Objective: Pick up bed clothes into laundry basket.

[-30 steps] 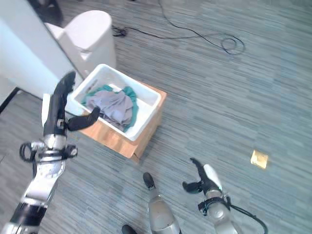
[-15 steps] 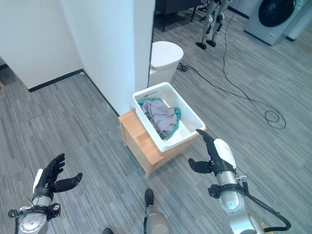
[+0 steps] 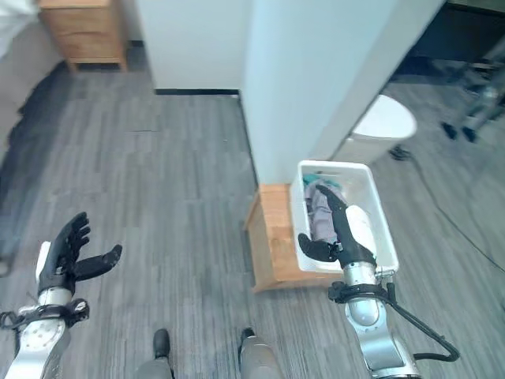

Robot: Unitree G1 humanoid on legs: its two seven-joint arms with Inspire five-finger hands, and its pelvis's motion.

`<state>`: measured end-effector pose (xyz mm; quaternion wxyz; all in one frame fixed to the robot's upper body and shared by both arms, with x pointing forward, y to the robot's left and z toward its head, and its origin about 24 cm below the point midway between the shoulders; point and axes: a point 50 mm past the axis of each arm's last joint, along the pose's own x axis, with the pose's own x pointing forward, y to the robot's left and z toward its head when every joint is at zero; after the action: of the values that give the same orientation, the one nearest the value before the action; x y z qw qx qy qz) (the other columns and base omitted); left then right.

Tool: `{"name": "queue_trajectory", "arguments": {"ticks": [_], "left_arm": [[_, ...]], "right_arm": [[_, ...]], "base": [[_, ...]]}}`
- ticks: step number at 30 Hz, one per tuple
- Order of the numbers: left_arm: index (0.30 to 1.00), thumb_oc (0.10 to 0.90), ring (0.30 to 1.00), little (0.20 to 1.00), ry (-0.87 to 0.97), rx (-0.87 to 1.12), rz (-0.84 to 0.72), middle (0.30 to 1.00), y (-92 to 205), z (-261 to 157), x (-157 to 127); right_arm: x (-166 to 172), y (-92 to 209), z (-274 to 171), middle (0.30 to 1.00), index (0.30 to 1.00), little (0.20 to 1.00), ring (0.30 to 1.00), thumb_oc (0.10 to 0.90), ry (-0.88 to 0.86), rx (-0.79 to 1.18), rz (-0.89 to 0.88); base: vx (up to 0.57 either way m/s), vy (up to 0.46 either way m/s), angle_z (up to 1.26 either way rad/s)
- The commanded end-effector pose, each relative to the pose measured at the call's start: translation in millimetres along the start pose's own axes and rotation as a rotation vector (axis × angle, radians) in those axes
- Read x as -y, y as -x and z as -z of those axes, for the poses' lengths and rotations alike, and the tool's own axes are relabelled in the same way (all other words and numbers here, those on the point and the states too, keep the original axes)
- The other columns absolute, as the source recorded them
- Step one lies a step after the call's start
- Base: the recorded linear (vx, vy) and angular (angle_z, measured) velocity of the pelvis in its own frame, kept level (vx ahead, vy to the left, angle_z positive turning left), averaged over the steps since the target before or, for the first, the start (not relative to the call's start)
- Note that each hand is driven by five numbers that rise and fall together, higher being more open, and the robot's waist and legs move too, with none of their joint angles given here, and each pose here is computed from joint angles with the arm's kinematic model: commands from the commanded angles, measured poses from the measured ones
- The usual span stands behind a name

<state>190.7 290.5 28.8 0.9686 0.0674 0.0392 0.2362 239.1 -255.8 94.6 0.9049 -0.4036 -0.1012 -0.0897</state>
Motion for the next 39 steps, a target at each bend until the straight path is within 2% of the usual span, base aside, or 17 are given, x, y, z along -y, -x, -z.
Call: {"name": "queue_trajectory", "arguments": {"ticks": [1, 4, 10, 17, 23, 24, 27, 30, 39], "left_arm": [[0.900, 0.800, 0.900, 0.900, 0.009, 0.229, 0.004, 0.900, -12, -46, -11], [0.900, 0.800, 0.900, 0.900, 0.061, 0.190, 0.025, 0.900, -4, -34, -3], [0.900, 0.800, 0.900, 0.900, 0.111, 0.197, 0.089, 0.900, 0, -36, 8], [0.900, 0.800, 0.900, 0.900, 0.139, 0.217, 0.131, 0.900, -7, -42, 21], [0.900, 0.800, 0.900, 0.900, 0.112, 0.285, 0.263, 0.900, -7, -59, 33], [0.900, 0.800, 0.900, 0.900, 0.099, 0.362, 0.293, 0.900, -9, -76, 34], [0.900, 0.800, 0.900, 0.900, 0.064, 0.411, 0.299, 0.900, -12, -87, 33], [0.900, 0.800, 0.900, 0.900, 0.003, 0.467, 0.219, 0.900, -18, -99, 16], [0.900, 0.800, 0.900, 0.900, -0.096, 0.370, 0.160, 0.900, -26, -80, 3]], "right_arm": [[23, -17, -38, 0.900, 0.900, 0.900, 0.900, 0.800, -0.047, 0.194, 0.179], [25, -20, -41, 0.900, 0.900, 0.900, 0.900, 0.800, -0.009, 0.233, 0.146], [23, -18, -36, 0.900, 0.900, 0.900, 0.900, 0.800, -0.004, 0.205, 0.114], [25, -18, -25, 0.900, 0.900, 0.900, 0.900, 0.800, 0.014, 0.157, 0.113], [41, -23, -12, 0.900, 0.900, 0.900, 0.900, 0.800, 0.067, 0.108, 0.141], [51, -29, -11, 0.900, 0.900, 0.900, 0.900, 0.800, 0.092, 0.108, 0.162], [53, -31, -13, 0.900, 0.900, 0.900, 0.900, 0.800, 0.085, 0.115, 0.166], [59, -33, -12, 0.900, 0.900, 0.900, 0.900, 0.800, 0.122, 0.102, 0.175], [42, -23, 0, 0.900, 0.900, 0.900, 0.900, 0.800, 0.090, 0.030, 0.131]], "base": [[-0.22, -0.234, 0.02], [-0.35, -0.246, 0.58], [-0.39, -0.159, 0.85], [-0.18, 0.011, 0.96], [-0.29, 0.244, 1.25], [-0.38, 0.356, 1.16], [-0.33, 0.314, 1.14], [-0.35, 0.328, 0.65], [-0.26, 0.205, 0.64]]}}
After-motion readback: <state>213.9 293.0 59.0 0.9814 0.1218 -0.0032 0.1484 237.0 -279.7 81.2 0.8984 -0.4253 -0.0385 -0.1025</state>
